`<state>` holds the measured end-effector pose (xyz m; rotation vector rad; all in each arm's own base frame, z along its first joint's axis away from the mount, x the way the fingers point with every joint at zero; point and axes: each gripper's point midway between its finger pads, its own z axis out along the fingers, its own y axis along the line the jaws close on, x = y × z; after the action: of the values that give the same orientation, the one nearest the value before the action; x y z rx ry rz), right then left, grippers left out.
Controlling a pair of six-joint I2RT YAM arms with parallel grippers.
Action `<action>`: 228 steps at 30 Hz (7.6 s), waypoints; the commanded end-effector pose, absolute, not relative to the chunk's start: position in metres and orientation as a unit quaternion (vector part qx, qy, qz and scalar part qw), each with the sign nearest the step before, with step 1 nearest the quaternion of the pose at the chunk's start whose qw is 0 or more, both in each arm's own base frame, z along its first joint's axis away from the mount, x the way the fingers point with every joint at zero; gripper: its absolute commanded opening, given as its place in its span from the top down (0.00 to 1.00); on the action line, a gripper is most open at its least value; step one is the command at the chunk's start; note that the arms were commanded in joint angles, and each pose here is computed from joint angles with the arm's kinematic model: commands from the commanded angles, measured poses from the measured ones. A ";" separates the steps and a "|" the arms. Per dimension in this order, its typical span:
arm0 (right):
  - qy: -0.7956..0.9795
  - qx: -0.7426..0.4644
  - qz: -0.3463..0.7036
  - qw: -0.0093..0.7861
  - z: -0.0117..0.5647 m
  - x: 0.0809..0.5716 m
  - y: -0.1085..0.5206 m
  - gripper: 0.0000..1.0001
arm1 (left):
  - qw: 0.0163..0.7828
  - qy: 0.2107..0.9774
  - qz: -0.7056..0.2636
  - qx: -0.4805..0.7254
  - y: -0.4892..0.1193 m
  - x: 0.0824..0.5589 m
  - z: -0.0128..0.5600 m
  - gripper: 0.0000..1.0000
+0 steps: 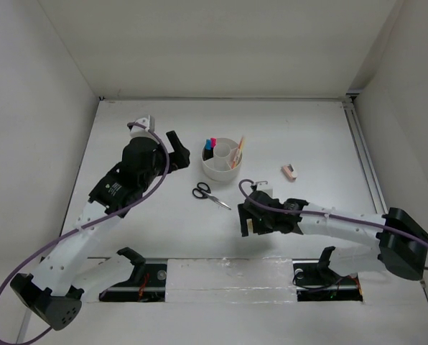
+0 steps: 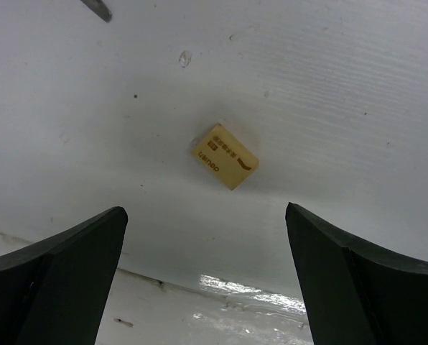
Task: Sort the stationery into containers
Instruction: Pick up the stationery from the center of the board, then place the stationery in the storage box.
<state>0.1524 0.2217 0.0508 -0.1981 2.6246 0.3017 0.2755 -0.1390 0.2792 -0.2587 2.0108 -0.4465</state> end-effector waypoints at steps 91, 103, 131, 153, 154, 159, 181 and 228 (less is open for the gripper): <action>0.744 -0.164 0.329 0.558 0.278 0.171 0.268 1.00 | 0.352 0.698 -0.591 0.198 -0.277 0.173 0.328 0.03; 0.715 -0.175 0.335 0.589 0.308 0.182 0.291 1.00 | 0.322 0.712 -0.595 0.188 -0.297 0.183 0.302 0.10; 0.687 -0.170 0.332 0.624 0.329 0.197 0.311 0.34 | 0.325 0.767 -0.535 0.141 -0.300 0.219 0.271 1.00; 0.755 0.017 0.273 0.596 0.305 0.186 0.180 0.03 | 0.479 0.832 -0.174 -0.218 -0.304 0.439 0.273 1.00; 0.757 0.015 0.270 0.595 0.303 0.185 0.179 0.03 | 0.474 0.835 -0.162 -0.228 -0.302 0.440 0.267 1.00; 0.758 0.011 0.272 0.592 0.305 0.184 0.179 0.03 | 0.467 0.831 -0.120 -0.278 -0.300 0.451 0.251 1.00; 0.753 -0.008 0.304 0.584 0.304 0.171 0.175 0.02 | 0.410 0.858 -0.065 -0.303 -0.308 0.447 0.168 1.00; 0.753 -0.008 0.310 0.580 0.302 0.169 0.173 0.02 | 0.401 0.869 -0.079 -0.279 -0.319 0.449 0.155 0.79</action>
<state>0.1687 0.1736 0.2955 -0.0283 1.7787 0.7084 0.4488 -0.3182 0.1373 -0.7064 2.2332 -0.1740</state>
